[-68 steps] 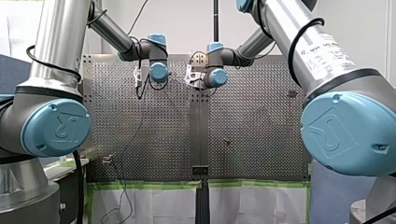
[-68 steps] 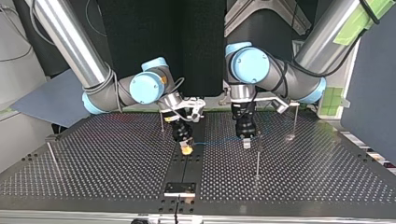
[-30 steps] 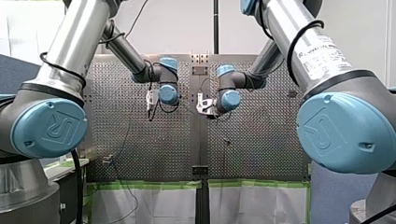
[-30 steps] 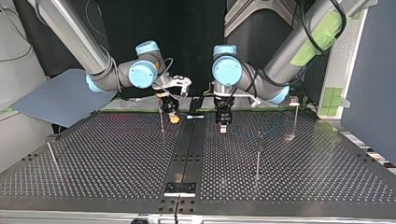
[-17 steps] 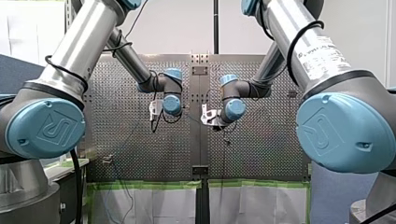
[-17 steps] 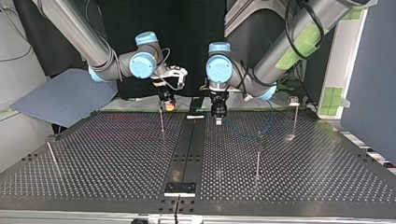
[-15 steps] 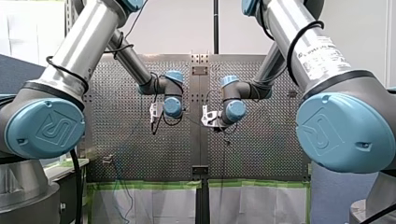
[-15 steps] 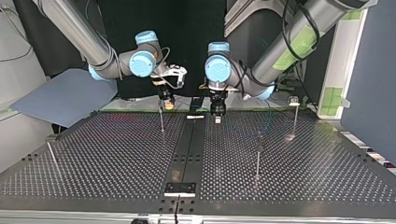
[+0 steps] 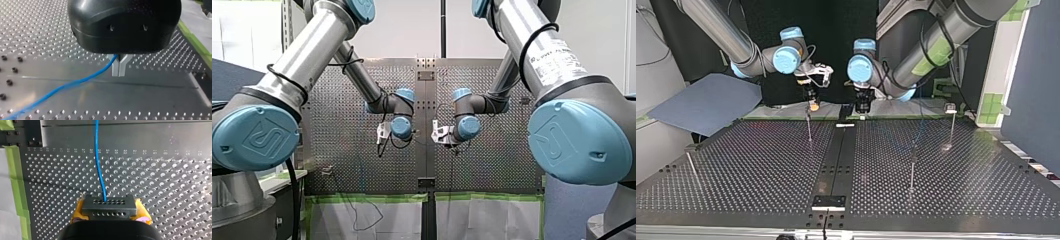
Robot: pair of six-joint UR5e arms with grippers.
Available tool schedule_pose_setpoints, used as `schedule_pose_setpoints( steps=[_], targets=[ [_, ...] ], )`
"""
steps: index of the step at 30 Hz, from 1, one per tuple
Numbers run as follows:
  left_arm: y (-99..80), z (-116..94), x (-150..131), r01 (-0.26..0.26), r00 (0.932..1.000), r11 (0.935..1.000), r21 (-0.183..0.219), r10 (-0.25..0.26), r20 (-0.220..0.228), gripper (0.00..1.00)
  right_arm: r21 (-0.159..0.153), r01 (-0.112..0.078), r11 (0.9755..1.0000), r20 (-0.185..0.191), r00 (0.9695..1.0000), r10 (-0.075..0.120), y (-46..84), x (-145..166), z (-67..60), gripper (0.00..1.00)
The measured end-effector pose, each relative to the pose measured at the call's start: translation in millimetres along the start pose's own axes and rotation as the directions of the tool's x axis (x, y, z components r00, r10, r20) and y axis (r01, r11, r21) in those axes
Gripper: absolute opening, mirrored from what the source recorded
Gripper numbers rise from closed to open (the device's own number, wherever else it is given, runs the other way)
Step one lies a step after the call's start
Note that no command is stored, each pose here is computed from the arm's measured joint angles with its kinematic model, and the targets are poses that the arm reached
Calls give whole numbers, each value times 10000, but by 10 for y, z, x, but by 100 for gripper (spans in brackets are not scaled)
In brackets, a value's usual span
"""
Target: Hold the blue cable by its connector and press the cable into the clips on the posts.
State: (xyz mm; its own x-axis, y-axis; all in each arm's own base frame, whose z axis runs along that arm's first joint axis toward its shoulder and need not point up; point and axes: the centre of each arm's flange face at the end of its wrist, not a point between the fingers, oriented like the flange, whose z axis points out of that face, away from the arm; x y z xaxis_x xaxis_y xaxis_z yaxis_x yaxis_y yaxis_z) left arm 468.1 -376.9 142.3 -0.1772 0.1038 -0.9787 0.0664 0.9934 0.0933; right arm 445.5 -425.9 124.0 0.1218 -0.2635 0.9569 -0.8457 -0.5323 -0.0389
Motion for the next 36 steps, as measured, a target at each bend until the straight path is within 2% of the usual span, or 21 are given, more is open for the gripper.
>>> schedule_pose_setpoints(
  steps=[5, 10, 15, 19, 27, 30, 36],
  targets=[
    [-119, -99, 17, -104, 9999, 9996, 243, 106, -62, 0, -198, -47, 9998, -9, 10000, 47, 68, -93, -36, 0],
    [-211, -146, 111, -111, 9999, 9995, 303, 114, -107, 0, -429, -305, 9986, -27, 9995, 304, 160, -252, -108, 0],
    [-310, -121, 339, -142, 9998, 9988, 465, 148, -110, 0, -600, -479, 9970, -73, 9988, 475, 263, -392, -177, 0],
    [-408, -135, 404, -56, 9999, 9977, 674, 50, 95, 0, -729, -704, 9949, -202, 9974, 691, 365, -471, -210, 0],
    [-624, -230, 377, 432, 9966, 9937, 1036, -502, 657, 0, -1012, -947, 9904, -554, 9944, 894, 575, -474, -161, 0],
    [-700, -264, 405, 553, 9948, 9917, 1164, -647, 789, 0, -1155, -998, 9883, -502, 9943, 946, 666, -549, -127, 0],
    [-800, -285, 657, 439, 9961, 9908, 1283, -533, 706, 0, -1374, -1025, 9852, -257, 9947, 1000, 794, -744, -76, 0]
  ],
)
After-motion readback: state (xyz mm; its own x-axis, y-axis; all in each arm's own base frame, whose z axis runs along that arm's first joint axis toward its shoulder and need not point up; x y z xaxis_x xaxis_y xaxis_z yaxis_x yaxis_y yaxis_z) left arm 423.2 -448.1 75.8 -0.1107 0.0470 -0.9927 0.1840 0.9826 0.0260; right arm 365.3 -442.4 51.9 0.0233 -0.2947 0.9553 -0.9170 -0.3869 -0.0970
